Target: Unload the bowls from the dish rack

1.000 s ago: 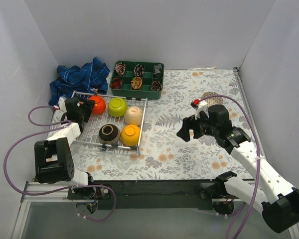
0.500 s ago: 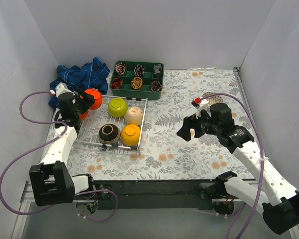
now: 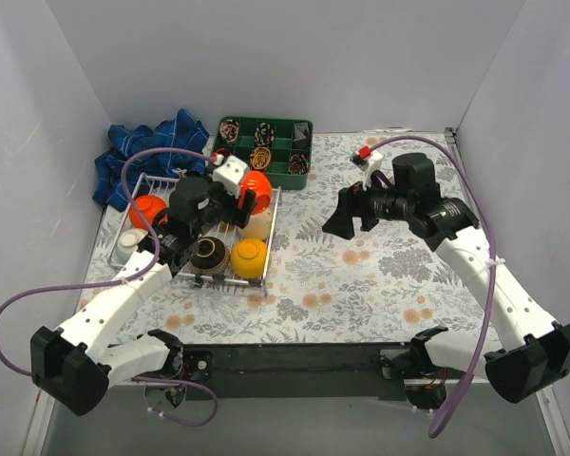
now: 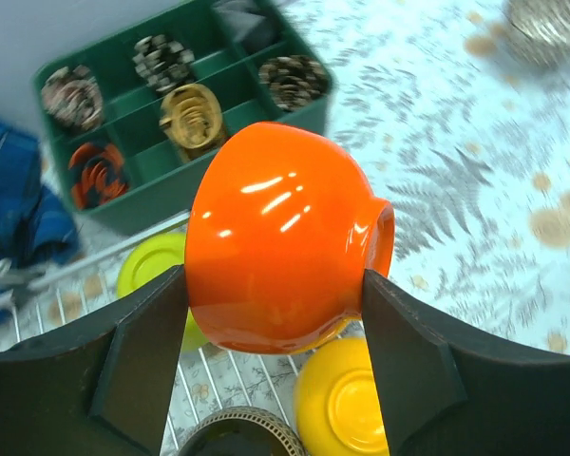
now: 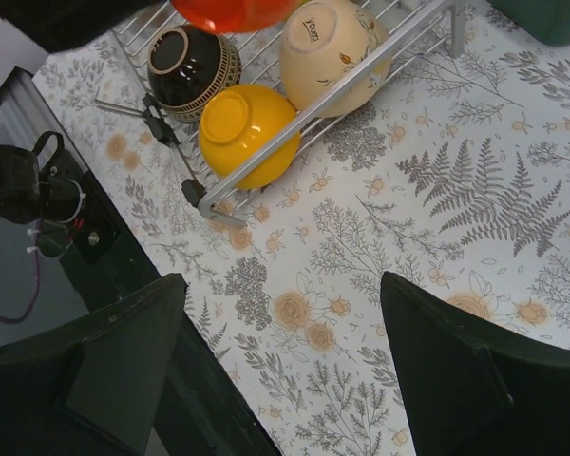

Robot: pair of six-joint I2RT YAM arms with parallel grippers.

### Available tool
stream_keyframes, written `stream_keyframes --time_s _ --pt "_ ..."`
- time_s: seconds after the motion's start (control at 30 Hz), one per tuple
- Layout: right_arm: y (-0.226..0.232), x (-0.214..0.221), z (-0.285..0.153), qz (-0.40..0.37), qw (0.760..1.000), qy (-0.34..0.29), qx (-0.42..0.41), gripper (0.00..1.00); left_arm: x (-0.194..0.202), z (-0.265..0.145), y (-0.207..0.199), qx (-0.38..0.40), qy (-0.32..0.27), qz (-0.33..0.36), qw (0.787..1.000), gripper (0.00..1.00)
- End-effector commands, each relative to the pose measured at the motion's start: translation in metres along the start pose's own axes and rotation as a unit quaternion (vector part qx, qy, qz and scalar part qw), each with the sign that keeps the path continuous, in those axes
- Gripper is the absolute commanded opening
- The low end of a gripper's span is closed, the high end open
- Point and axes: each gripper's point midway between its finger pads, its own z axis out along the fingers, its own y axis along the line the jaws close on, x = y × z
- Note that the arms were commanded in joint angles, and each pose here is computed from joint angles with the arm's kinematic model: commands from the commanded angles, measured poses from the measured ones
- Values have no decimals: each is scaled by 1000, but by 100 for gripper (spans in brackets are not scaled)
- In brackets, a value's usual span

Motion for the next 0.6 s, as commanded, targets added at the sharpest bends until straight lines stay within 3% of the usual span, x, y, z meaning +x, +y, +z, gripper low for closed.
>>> stream_keyframes --time_s 0.0,0.27,0.57 --pt "17 -22 4 -9 998 3 -56 92 -33 -14 -34 37 -37 133 990 20" --pt "19 -57 26 -56 993 19 -106 92 -29 -21 -98 93 -55 279 954 21" --pt "36 -66 40 -70 977 38 -197 93 -11 -26 -148 143 -73 356 921 22"
